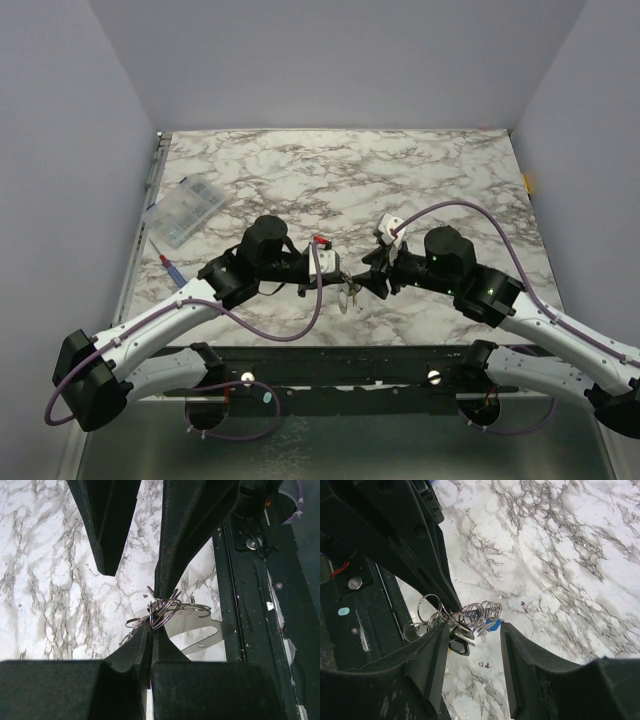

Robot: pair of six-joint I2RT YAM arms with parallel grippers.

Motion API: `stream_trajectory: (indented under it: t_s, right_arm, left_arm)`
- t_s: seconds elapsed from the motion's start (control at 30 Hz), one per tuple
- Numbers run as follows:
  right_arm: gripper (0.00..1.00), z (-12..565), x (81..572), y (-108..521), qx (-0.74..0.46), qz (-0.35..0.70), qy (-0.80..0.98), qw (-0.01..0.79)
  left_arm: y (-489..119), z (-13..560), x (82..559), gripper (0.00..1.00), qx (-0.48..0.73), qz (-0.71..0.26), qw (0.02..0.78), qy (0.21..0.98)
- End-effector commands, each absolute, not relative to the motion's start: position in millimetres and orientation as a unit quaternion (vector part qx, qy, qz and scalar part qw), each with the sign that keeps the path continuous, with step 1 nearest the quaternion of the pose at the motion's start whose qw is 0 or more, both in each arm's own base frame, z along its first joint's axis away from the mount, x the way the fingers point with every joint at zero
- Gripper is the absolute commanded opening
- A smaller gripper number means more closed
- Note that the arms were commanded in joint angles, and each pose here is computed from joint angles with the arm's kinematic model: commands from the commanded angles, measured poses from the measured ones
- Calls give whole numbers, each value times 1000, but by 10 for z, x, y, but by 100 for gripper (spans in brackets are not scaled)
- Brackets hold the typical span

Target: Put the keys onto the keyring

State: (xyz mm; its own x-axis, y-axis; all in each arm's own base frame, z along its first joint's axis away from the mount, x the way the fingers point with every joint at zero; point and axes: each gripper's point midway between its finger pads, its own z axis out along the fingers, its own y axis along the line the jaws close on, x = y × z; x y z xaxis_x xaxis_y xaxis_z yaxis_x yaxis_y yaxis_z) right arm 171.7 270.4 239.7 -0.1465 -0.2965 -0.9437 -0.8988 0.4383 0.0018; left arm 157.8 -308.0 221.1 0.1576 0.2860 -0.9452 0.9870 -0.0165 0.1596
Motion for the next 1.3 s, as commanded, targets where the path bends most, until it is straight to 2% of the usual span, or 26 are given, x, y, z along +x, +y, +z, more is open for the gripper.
stream_trajectory:
  t_s: [0.0,0.43,0.9,1.13,1.27]
  right_arm:
    - [54,2430,1734,2759,-420,318,687,500]
    - [54,2387,1668,2895,-442,346,668,489]
    - [63,2510,1673,2975,-454,356,643,504]
    - [62,2461,1678,3049,-461,364,638,498]
    - [57,2438,1676,3090,-466,368,636,493]
  left_arm:
    - [-3055,2358,1561,0,613,-367,499,491]
    - [-3053,2403,1497,0,614,-378,504,476]
    - [-3069,2403,1447,0,615,-391,500,468]
    - [-3079,2427,1413,0,615,-400,500,460]
    - [-3078,2436,1403,0,615,-401,502,456]
